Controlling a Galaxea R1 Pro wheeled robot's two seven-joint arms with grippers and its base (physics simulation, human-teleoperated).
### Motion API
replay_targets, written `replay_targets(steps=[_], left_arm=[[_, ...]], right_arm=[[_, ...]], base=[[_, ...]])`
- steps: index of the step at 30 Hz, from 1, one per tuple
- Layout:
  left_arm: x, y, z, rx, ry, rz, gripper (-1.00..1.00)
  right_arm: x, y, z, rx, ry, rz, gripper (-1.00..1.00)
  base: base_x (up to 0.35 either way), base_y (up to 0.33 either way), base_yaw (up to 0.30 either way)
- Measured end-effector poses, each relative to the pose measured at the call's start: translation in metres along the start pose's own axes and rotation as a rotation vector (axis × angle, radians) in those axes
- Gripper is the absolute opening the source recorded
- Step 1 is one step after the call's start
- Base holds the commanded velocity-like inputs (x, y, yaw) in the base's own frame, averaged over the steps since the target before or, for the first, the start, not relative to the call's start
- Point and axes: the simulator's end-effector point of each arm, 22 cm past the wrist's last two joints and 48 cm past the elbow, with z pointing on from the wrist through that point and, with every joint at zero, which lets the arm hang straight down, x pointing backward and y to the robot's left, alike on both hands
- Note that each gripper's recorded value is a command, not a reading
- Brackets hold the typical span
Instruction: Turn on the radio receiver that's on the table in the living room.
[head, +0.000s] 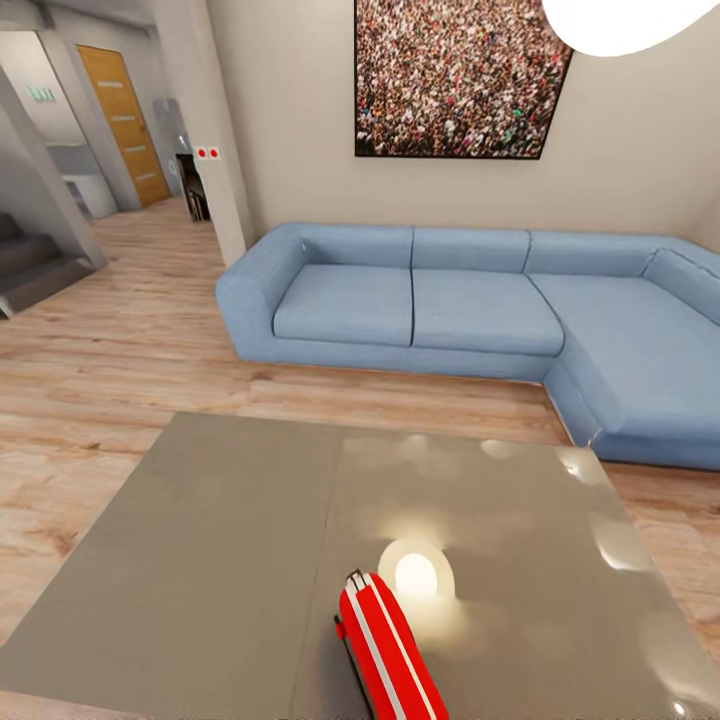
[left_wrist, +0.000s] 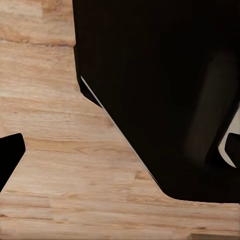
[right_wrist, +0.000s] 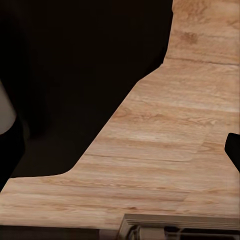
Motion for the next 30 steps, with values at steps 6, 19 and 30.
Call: replay_targets(steps=[6, 19, 30], left_arm=[[0.004, 0.0, 0.0, 0.0, 0.01, 0.0, 1.0], [0.011, 0.001, 0.0, -0.002, 0.027, -0.001, 1.0], [0.011, 0.001, 0.0, -0.001, 0.029, -0.001, 1.0]], right_arm=[[0.004, 0.0, 0.0, 0.0, 0.01, 0.0, 1.0], [0.011, 0.001, 0.0, -0.003, 0.028, 0.0, 1.0], [0.011, 0.001, 0.0, -0.003, 0.029, 0.0, 1.0]], base=[[0.0, 0.0, 0.0], [0.0, 0.0, 0.0], [0.0, 0.0, 0.0]])
